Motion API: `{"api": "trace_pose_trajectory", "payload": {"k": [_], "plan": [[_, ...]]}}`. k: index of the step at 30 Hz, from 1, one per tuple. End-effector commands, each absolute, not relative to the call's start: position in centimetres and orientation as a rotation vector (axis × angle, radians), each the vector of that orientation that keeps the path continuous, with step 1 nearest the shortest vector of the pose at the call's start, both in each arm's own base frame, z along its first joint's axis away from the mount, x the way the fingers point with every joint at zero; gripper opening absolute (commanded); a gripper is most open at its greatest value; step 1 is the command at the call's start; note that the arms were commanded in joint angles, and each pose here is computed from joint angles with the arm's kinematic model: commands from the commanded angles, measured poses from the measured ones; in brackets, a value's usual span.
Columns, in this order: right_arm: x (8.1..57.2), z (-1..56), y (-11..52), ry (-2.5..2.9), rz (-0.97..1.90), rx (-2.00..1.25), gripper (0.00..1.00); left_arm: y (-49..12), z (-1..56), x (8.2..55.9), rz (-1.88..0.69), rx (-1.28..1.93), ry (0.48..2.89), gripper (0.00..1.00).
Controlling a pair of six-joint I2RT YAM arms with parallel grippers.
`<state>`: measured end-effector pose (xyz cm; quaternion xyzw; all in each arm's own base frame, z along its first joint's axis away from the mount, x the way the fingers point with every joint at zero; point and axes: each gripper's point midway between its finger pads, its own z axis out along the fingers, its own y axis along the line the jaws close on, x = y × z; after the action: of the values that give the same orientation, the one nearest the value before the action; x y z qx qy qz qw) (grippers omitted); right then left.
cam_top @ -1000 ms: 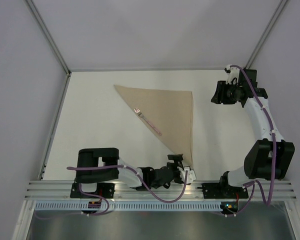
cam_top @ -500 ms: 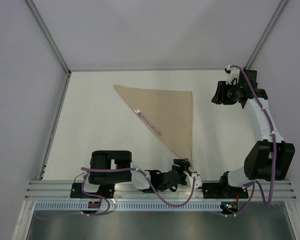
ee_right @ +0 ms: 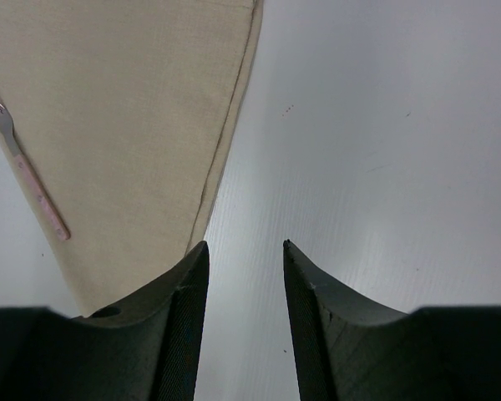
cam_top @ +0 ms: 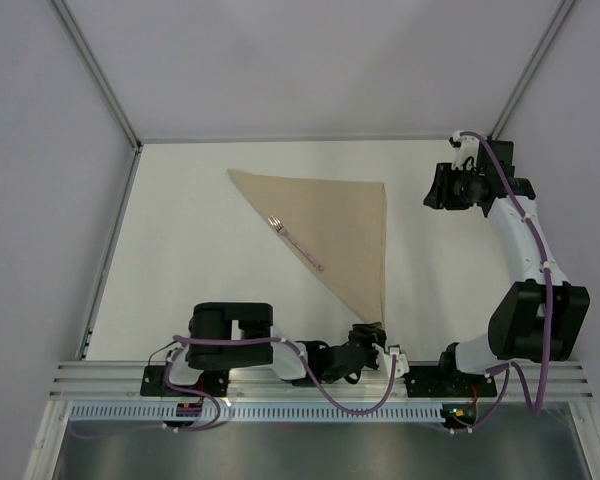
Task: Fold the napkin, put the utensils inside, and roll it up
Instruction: Fold the napkin
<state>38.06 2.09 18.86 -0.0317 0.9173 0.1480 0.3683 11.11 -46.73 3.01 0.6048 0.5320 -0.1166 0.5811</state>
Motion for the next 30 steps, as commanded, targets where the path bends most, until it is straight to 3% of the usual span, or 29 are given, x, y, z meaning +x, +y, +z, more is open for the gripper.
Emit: {"api": "trace_pose_trajectory", "payload": {"k": [1, 10, 12, 25, 30], "plan": [[38.2, 20.3, 1.7, 2.299, 0.35, -0.093, 0.46, -47.8, 3.2, 10.6, -0.288, 1.414, 1.209, 0.47], [38.3, 20.3, 1.7, 2.298, 0.345, -0.094, 0.45, -49.5, 3.9, 9.9, -0.35, 1.42, 1.244, 0.17], [38.3, 20.3, 1.6, 2.299, 0.343, -0.093, 0.45, -50.0, 4.2, 9.6, -0.38, 1.409, 1.263, 0.02], [38.2, 20.3, 1.6, 2.297, 0.335, -0.096, 0.45, -52.5, 7.9, 7.0, -0.643, 1.264, 1.361, 0.02], [38.2, 20.4, 1.6, 2.296, 0.338, -0.094, 0.45, -50.8, 10.7, 9.9, -0.741, 1.081, 1.448, 0.02]]}}
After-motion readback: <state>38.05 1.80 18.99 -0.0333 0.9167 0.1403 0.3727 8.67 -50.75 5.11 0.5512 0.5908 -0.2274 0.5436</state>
